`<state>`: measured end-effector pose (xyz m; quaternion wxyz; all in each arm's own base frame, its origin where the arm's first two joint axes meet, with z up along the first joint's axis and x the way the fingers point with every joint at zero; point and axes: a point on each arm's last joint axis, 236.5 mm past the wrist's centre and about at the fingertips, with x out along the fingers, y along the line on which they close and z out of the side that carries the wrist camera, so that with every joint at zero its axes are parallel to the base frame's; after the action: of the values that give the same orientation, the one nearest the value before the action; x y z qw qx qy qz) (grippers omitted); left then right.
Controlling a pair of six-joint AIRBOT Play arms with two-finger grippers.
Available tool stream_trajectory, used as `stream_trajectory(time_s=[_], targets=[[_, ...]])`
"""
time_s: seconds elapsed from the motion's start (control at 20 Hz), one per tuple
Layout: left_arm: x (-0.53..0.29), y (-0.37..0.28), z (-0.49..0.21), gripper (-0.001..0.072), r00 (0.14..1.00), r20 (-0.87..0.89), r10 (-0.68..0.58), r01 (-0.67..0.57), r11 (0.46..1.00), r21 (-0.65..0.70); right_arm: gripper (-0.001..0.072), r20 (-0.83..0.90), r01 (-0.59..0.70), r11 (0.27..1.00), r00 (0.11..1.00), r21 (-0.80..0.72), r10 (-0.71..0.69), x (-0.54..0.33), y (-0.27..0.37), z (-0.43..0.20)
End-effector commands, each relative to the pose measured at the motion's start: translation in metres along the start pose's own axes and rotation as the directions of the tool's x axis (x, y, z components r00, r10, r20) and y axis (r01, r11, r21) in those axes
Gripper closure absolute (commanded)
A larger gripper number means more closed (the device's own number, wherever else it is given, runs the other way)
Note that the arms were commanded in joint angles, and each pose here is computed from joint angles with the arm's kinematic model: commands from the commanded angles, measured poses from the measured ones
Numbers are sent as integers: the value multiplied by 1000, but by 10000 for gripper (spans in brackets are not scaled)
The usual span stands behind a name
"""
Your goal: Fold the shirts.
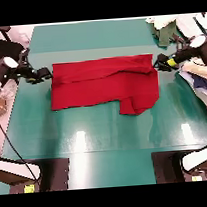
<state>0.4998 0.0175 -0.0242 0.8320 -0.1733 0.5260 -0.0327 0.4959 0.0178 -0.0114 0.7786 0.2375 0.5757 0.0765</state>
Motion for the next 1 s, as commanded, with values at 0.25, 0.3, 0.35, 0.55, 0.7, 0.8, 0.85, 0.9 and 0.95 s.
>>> stream_trajectory(time_s=[0.25,0.3,0.35,0.55,0.7,0.8,0.85,0.9,0.95], targets=[[-43,1,-107,44,947,-244,-208,178,974,-138,135,-185,-92,971,973,220,135,5,-48,-143],[-39,1,-118,44,939,-268,-216,181,972,-148,123,-189,-139,958,963,251,190,8,-43,-152],[-36,-1,-128,44,929,-291,-230,191,969,-156,122,-193,-187,943,950,276,245,9,-36,-160],[-29,-5,-155,44,901,-341,-267,214,959,-185,121,-251,-280,902,895,330,370,17,-10,-195],[-29,-16,-146,45,899,-303,-317,261,942,-212,122,-283,-264,914,892,308,353,29,4,-222],[-30,-20,-144,45,898,-291,-331,275,936,-218,123,-228,-253,926,919,282,321,37,11,-221],[-30,-20,-144,45,897,-292,-331,275,937,-217,124,-195,-252,930,931,269,309,39,15,-218],[-30,-20,-144,45,897,-293,-331,277,937,-211,130,-172,-256,931,937,260,305,40,20,-215],[-30,-20,-144,45,897,-293,-331,278,937,-210,131,-174,-258,934,937,247,304,41,26,-215]])
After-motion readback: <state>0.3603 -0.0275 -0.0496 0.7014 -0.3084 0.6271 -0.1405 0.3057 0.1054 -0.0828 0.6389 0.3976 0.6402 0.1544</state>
